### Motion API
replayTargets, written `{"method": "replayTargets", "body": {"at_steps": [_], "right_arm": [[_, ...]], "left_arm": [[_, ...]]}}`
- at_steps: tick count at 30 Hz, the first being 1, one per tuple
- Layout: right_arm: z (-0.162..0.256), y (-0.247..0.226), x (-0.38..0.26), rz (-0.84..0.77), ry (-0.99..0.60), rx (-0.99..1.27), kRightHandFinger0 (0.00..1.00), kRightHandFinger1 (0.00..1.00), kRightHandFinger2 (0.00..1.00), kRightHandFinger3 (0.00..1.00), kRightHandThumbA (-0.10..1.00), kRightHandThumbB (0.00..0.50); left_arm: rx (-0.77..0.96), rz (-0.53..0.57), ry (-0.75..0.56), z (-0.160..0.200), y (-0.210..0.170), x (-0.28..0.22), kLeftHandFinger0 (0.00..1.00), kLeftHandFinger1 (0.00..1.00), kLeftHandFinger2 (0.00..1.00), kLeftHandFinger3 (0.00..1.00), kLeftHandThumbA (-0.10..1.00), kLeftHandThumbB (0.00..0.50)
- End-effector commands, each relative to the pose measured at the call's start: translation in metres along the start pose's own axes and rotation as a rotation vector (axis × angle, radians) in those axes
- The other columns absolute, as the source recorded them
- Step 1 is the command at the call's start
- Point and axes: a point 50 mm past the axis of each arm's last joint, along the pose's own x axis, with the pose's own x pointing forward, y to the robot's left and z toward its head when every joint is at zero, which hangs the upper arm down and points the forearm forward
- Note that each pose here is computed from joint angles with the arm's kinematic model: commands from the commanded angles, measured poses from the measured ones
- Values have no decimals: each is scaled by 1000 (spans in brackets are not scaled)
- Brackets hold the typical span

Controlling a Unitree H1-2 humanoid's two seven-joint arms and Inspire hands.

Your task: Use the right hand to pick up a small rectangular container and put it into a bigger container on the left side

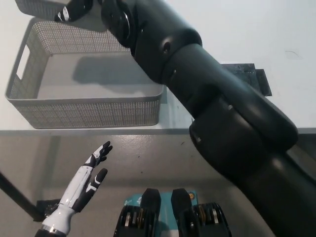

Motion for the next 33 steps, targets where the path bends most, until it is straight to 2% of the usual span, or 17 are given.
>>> {"method": "replayTargets", "body": {"at_steps": [1, 2, 4, 5, 6, 7, 8, 9, 10, 11, 13, 19, 22, 26, 28, 30, 33], "right_arm": [[3, -12, 2, -45, 33, -77, 13, 101, 293, 559, -100, 284], [2, -10, 2, -30, 39, -88, 16, 107, 293, 537, -94, 275], [-2, -3, 1, 19, 58, -97, 5, 117, 298, 641, -93, 243], [-4, 0, 0, 66, 77, -100, 74, 204, 367, 746, -41, 231], [-5, 0, 0, 85, 88, -96, 104, 227, 391, 796, -16, 228], [-6, 1, 0, 115, 101, -74, 337, 536, 737, 1000, 145, 298], [-7, 6, -1, 213, 136, -8, 741, 1000, 1000, 1000, 392, 364], [-8, 8, -1, 254, 145, 21, 898, 1000, 1000, 1000, 454, 408], [-9, 9, -2, 283, 150, 32, 1000, 1000, 1000, 1000, 510, 454], [-10, 11, -2, 300, 146, 17, 1000, 1000, 1000, 1000, 584, 498], [-10, 9, -2, 305, 137, 15, 1000, 1000, 1000, 1000, 698, 500], [-7, -5, 0, 275, 116, 40, 1000, 1000, 1000, 1000, 877, 500], [-6, -16, 1, 259, 101, 40, 1000, 1000, 1000, 1000, 921, 500], [-8, -37, 1, 212, 64, 88, 1000, 1000, 1000, 1000, 923, 500], [-10, -55, 2, 158, 42, 118, 1000, 1000, 1000, 1000, 938, 500], [-17, -82, 0, 74, -10, 119, 1000, 1000, 1000, 1000, 1000, 500], [-31, -131, -8, -47, -78, 120, 1000, 1000, 1000, 1000, 1000, 498]], "left_arm": [[55, -22, -62, 13, 12, 16, 1000, 1000, 1000, 1000, 1000, 135], [53, -21, -62, 14, 13, 18, 1000, 1000, 1000, 1000, 1000, 143], [59, -29, -61, 14, 13, 18, 1000, 1000, 1000, 1000, 1000, 142], [66, -34, -59, 14, 13, 18, 1000, 1000, 1000, 1000, 1000, 143], [69, -37, -60, 15, 13, 20, 1000, 1000, 1000, 1000, 1000, 144], [73, -39, -60, 15, 13, 21, 1000, 1000, 1000, 1000, 1000, 149], [79, -44, -56, 15, 12, 22, 1000, 1000, 1000, 1000, 1000, 155], [76, -45, -57, 15, 12, 23, 1000, 1000, 1000, 1000, 1000, 156], [75, -47, -60, 16, 12, 24, 1000, 1000, 1000, 1000, 1000, 156], [75, -47, -63, 16, 12, 25, 1000, 1000, 1000, 1000, 1000, 155], [73, -47, -66, 16, 13, 26, 1000, 1000, 1000, 1000, 1000, 162], [77, -51, -60, 17, 13, 27, 1000, 1000, 1000, 1000, 1000, 173], [74, -52, -61, 18, 13, 28, 1000, 1000, 1000, 1000, 1000, 172], [82, -54, -68, 17, 12, 28, 1000, 1000, 1000, 1000, 1000, 169], [78, -55, -68, 17, 12, 28, 1000, 1000, 1000, 1000, 1000, 165], [67, -53, -69, 17, 12, 28, 1000, 1000, 1000, 1000, 1000, 164], [64, -53, -65, 18, 14, 29, 1000, 1000, 1000, 1000, 1000, 168]]}}
